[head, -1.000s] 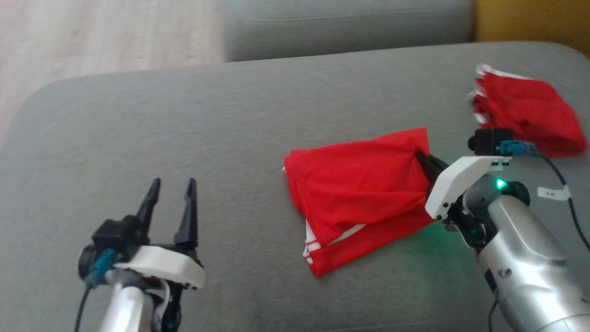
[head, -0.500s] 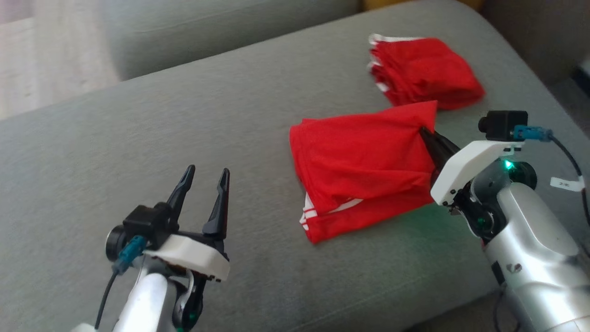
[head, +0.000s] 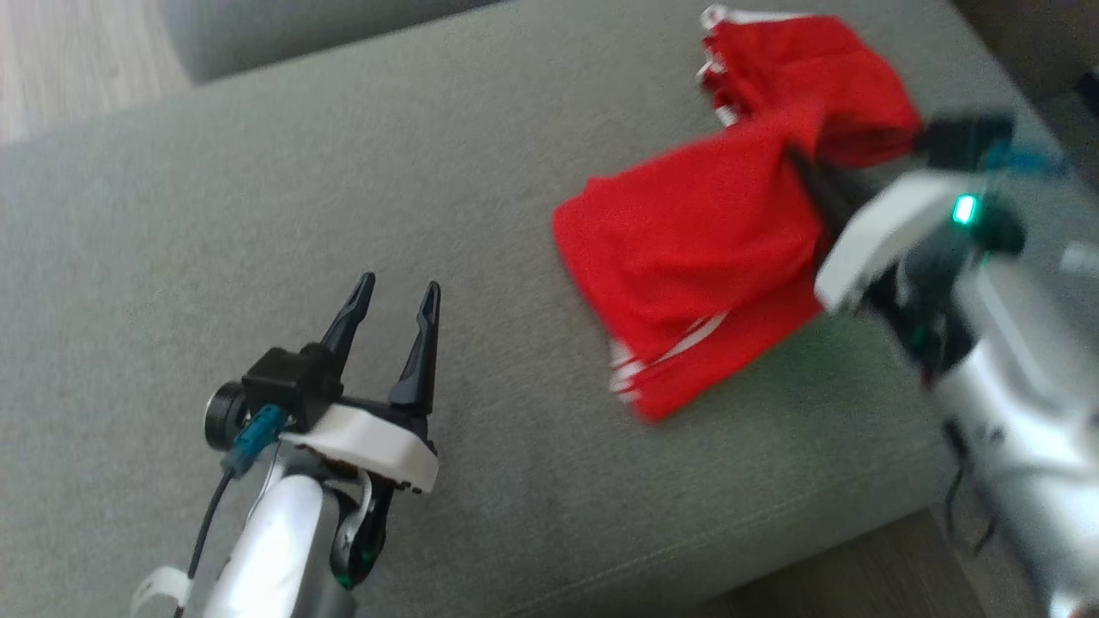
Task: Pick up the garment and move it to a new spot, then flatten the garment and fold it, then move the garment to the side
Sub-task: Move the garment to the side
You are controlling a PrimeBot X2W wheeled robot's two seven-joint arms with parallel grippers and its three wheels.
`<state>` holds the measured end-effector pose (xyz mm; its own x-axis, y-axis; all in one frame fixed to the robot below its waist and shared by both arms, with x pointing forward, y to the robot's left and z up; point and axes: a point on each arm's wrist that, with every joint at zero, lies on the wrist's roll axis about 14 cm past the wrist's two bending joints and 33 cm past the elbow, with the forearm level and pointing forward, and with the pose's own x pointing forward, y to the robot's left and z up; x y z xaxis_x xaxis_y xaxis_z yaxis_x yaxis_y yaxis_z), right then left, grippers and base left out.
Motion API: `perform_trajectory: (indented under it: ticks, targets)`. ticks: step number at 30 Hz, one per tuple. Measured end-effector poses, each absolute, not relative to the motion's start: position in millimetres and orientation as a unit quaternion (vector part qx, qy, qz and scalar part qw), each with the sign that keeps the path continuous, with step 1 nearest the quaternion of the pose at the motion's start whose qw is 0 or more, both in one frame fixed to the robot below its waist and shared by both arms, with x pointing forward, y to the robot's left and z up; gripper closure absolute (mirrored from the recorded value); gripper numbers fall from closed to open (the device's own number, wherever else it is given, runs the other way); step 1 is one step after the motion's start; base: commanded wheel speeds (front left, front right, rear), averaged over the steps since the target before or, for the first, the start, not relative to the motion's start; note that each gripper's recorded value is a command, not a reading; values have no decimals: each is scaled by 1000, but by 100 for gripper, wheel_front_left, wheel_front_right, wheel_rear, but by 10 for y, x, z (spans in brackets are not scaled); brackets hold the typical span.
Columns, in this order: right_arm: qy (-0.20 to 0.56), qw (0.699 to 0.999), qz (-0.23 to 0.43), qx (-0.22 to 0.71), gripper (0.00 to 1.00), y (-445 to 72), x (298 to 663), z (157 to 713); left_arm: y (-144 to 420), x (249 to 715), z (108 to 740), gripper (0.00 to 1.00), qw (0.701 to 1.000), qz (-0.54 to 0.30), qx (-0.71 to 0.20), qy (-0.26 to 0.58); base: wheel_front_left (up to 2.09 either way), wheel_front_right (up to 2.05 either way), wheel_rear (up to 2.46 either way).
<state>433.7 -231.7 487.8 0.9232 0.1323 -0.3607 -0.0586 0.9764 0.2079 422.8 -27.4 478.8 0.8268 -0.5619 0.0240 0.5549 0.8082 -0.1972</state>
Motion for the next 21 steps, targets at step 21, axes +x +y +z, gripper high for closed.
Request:
perform_trajectory:
  ticks: [21]
  targets:
    - [222,973,-51,-38,100,-3525,5713,4891,63,4734,3929,0,959,-257,-85,88,0,0,0]
